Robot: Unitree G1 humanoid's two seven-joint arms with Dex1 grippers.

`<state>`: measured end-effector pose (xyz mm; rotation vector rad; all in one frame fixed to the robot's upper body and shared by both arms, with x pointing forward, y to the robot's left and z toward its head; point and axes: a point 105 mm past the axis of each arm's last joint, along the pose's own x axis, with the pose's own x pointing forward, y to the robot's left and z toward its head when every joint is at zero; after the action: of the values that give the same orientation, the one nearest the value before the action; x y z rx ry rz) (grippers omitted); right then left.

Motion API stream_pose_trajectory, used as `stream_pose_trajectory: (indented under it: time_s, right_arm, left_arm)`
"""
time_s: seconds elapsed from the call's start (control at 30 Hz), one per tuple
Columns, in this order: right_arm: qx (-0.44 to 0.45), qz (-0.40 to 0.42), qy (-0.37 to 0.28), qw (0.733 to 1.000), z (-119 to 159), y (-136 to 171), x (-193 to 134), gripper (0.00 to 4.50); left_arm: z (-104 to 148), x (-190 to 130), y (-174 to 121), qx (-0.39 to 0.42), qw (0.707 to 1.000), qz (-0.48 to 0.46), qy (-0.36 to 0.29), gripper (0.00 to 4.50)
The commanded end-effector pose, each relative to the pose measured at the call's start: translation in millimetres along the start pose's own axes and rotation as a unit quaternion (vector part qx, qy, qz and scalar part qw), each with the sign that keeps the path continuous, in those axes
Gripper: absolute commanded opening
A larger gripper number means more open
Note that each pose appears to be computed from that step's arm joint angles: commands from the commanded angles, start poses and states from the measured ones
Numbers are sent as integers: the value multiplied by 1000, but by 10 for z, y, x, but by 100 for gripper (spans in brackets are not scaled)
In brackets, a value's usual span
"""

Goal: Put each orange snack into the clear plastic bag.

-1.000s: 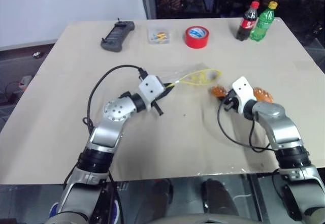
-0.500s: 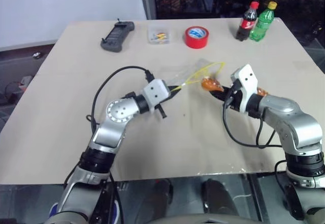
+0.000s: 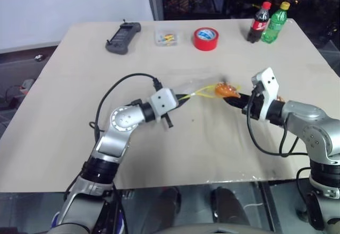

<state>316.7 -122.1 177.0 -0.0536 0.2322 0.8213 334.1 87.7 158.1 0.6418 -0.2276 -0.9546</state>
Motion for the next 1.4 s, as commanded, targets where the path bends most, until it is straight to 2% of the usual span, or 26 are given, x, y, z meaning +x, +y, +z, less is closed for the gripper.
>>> stream_pose_trajectory:
  time_s: [0.03, 0.27, 0.43, 0.67, 0.73, 0.77, 0.83, 0.9, 1.17, 1.23, 1.33, 1.37, 1.4]
  right_arm:
    - [-19, -11, -12, 1000, 89, 9, -22, 4]
    - [-36, -20, 20, 999, -72, 38, 187, 4]
    - [-4, -16, -3, 1000, -16, 141, 458, 4]
    - [3, -69, -18, 997, -36, 32, 711, 4]
    - [1, -81, -17, 997, -77, -1, 725, 104]
    - [-3, -86, -15, 996, -89, -15, 725, 140]
    - [-11, -101, -14, 995, -91, -54, 689, 255]
    - [-14, -99, -18, 995, -74, -45, 627, 342]
    - [-48, -61, -42, 996, 98, 73, 191, 342]
    - [-86, -84, -55, 991, 168, 9, 72, 342]
    - [-141, -153, -47, 977, 205, -294, -116, 342]
    - [-157, -180, -31, 971, 165, -445, -199, 398]
    - [-165, -203, -16, 965, 122, -574, -268, 426]
  left_arm:
    - [130, 14, 14, 19, 1000, -3, -23, 0]
    - [183, 50, -66, 17, 999, -22, -38, 0]
    - [167, 60, -266, 28, 996, -69, -41, 0]
    - [160, 27, -274, 33, 995, -78, -45, 0]
    - [150, 22, -232, 29, 996, -69, -42, 0]
    - [137, 20, -205, 29, 997, -63, -39, 0]
    - [87, 1, -135, 24, 998, -47, -29, 0]
    - [36, -22, -81, 24, 999, -35, -19, 0]
    - [-195, -70, 252, 38, 998, 48, 30, 0]
    - [-193, -63, 338, 36, 996, 79, 19, 0]
    - [-188, -50, 380, 36, 996, 85, 16, 0]
    - [-186, -45, 389, 35, 996, 85, 17, 0]
    - [-188, -42, 394, 31, 996, 84, 18, 0]
